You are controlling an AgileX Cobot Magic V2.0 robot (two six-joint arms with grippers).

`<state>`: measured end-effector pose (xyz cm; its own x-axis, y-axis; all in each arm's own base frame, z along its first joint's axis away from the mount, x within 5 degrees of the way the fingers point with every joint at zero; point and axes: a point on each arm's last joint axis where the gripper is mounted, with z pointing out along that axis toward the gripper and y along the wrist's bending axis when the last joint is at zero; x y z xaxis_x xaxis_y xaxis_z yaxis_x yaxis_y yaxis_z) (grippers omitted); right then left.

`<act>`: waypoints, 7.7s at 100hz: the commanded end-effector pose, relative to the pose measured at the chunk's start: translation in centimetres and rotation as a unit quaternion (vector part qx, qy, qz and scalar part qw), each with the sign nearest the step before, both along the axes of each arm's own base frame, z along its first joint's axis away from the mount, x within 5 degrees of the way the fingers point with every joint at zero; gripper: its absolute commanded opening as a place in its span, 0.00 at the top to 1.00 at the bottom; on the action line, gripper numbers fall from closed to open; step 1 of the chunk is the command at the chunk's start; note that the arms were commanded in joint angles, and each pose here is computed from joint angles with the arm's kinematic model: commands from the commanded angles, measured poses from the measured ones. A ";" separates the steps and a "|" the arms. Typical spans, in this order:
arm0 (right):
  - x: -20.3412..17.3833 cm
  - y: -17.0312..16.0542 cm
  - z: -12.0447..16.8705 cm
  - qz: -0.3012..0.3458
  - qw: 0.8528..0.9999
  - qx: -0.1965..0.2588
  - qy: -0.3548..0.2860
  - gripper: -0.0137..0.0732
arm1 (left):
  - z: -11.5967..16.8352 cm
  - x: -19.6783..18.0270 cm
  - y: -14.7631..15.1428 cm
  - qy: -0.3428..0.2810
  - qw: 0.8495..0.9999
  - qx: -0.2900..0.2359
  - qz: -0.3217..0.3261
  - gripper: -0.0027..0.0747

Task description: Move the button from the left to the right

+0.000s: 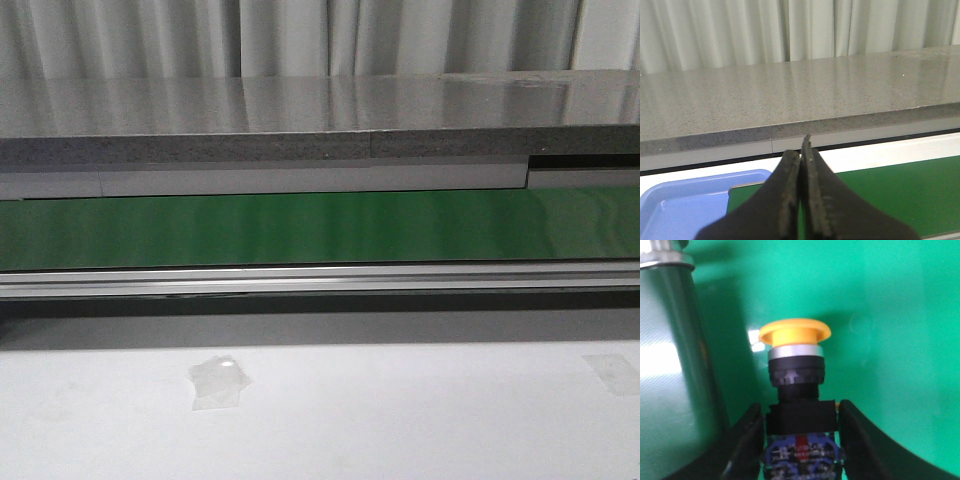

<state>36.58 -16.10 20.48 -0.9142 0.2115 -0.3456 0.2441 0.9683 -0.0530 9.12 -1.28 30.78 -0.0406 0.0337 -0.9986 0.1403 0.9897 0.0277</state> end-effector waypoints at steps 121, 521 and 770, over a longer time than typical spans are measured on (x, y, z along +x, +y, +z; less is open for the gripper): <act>-0.9 1.0 8.6 -0.030 0.987 0.004 -0.156 0.36 | 1.7 0.0 0.1 -0.050 0.999 -0.012 0.005 0.99; -31.2 16.5 0.3 0.131 0.787 -0.012 -0.603 0.92 | 1.6 0.0 0.1 -0.049 0.999 -0.012 0.004 0.99; -31.1 16.5 0.3 0.131 0.788 -0.011 -0.602 0.92 | -10.1 -3.7 1.1 -0.098 0.993 -0.034 0.052 0.99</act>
